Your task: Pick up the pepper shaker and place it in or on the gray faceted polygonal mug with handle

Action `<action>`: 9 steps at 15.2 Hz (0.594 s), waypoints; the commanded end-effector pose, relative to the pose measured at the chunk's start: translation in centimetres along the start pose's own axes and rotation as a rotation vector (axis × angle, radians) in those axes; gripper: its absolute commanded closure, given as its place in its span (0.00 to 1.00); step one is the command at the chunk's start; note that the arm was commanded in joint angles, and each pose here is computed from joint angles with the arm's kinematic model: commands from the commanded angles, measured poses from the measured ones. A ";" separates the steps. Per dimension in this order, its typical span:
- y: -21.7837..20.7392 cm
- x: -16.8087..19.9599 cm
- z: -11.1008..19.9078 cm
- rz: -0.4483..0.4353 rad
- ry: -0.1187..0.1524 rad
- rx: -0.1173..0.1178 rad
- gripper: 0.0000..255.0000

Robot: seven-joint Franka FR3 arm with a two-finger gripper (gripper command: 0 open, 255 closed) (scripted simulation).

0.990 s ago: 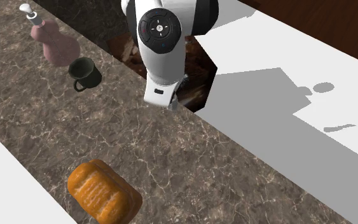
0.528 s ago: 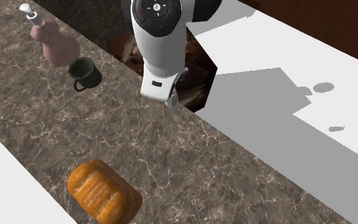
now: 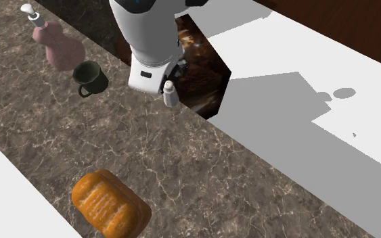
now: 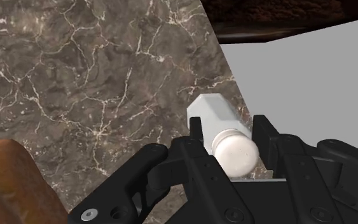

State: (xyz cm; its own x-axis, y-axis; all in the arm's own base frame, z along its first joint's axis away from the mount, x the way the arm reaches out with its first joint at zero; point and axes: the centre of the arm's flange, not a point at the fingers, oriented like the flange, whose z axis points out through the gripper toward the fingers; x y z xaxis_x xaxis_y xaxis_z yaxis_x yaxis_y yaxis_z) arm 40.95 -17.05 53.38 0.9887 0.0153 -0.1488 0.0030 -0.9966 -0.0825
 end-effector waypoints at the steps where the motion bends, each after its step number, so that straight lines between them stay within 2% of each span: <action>1: 1.4 -1.9 -0.3 -0.001 0.000 0.000 1.00; 9: 7.9 -10.3 -0.5 -0.001 0.000 0.000 1.00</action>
State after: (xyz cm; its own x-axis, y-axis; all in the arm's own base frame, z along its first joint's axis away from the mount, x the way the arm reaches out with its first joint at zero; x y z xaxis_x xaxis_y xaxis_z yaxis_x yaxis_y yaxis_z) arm 31.51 -24.40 54.52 0.9888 0.0148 -0.1487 0.0024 -0.9965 -0.0830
